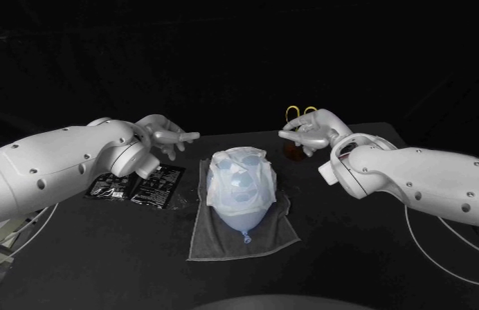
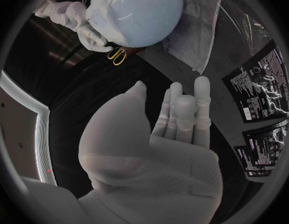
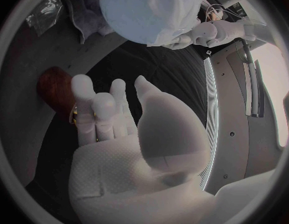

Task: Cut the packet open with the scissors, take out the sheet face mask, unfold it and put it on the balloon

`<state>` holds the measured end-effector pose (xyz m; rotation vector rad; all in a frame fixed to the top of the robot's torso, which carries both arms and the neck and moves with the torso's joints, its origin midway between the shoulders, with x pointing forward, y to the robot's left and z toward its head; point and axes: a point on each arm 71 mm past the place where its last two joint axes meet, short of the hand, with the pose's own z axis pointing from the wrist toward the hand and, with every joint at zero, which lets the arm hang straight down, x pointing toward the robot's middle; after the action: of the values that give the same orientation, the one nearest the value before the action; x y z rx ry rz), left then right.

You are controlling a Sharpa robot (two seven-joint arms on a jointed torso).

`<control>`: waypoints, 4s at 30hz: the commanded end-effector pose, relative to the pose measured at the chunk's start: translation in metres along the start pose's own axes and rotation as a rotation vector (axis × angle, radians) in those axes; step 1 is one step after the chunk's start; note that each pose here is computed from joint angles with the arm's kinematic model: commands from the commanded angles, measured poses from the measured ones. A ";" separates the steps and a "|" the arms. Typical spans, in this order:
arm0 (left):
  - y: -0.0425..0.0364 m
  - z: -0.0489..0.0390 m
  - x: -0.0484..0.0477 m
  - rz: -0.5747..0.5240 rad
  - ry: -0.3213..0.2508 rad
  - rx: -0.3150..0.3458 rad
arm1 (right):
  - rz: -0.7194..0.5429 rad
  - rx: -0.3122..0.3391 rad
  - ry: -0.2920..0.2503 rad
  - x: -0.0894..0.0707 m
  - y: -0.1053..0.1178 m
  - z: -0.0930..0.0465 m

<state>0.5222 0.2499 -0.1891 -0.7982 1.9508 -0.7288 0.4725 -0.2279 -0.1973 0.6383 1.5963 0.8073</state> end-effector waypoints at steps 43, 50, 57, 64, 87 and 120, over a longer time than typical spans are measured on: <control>0.0492 -0.0642 0.1065 -0.059 0.067 0.470 | 0.187 -0.024 0.287 0.083 -0.041 -0.091; 0.0449 -0.0623 0.1145 -0.050 0.099 0.473 | 0.199 -0.021 0.298 0.092 -0.036 -0.090; 0.0428 -0.0576 0.1186 -0.039 0.097 0.460 | 0.187 0.000 0.281 0.100 -0.035 -0.083; 0.0449 -0.0535 0.1174 -0.033 0.085 0.436 | 0.177 0.034 0.249 0.100 -0.037 -0.080; 0.0444 -0.0492 0.1220 -0.017 0.097 0.399 | 0.186 0.109 0.193 0.109 -0.035 -0.074; 0.0490 -0.0458 0.1192 -0.047 0.088 0.351 | 0.160 0.098 0.181 0.113 -0.035 -0.067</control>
<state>0.4235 0.2008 -0.2630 -0.5986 1.7897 -1.1036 0.3900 -0.1757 -0.2877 0.8178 1.7655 0.9183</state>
